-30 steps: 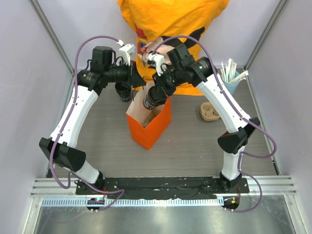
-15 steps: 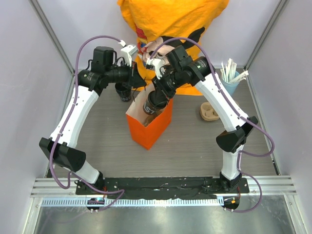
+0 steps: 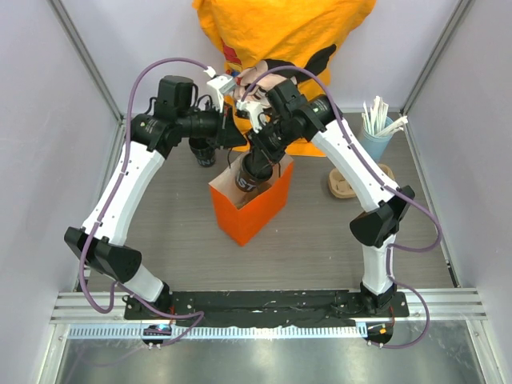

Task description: Pack the takeout coffee

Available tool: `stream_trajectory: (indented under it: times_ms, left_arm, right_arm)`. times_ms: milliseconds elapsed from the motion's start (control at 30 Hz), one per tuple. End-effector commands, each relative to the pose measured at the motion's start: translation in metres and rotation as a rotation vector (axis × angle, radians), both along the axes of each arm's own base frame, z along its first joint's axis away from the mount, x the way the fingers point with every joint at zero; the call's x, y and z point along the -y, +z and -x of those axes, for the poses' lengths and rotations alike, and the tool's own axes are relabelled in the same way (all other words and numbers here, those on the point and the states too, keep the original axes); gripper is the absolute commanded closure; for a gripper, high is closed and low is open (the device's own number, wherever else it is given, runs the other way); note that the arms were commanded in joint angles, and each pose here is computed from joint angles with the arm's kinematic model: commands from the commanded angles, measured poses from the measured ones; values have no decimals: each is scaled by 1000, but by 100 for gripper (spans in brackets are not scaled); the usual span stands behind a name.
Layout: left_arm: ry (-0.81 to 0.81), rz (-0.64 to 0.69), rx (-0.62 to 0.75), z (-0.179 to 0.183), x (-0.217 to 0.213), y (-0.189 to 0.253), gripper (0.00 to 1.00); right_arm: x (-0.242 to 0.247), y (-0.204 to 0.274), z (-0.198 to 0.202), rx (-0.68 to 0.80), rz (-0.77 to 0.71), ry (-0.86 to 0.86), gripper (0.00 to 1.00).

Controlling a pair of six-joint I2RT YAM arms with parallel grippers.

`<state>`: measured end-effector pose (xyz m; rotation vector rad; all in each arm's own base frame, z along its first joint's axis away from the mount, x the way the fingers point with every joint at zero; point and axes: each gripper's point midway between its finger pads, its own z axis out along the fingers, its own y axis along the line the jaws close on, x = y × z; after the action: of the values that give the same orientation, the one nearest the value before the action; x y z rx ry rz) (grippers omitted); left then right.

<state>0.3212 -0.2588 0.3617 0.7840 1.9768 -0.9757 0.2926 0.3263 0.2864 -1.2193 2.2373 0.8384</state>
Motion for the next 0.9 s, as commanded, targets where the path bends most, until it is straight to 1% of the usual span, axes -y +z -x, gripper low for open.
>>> stream_trajectory:
  times_ms: [0,333,467,667,867]
  left_arm:
    - [26,4,57,0,-5,17,100]
    - [173,-63,38,-21,-20,-6,100]
    - [245,-88,37,-32,-28,-12,100]
    - [285,-99,28,-39,-31,-17,100]
    - [313,-106,24,-44,-34,-19,100]
  right_arm:
    - [-5,-6,-19,24,4,-71,99]
    - [2,-7,-36,108,11,-165,99]
    - [6,-19,-35,104,41,-171,99]
    - [11,-21,-34,132,78,-163,99]
    - [17,-23,-35,192,155,-145,99]
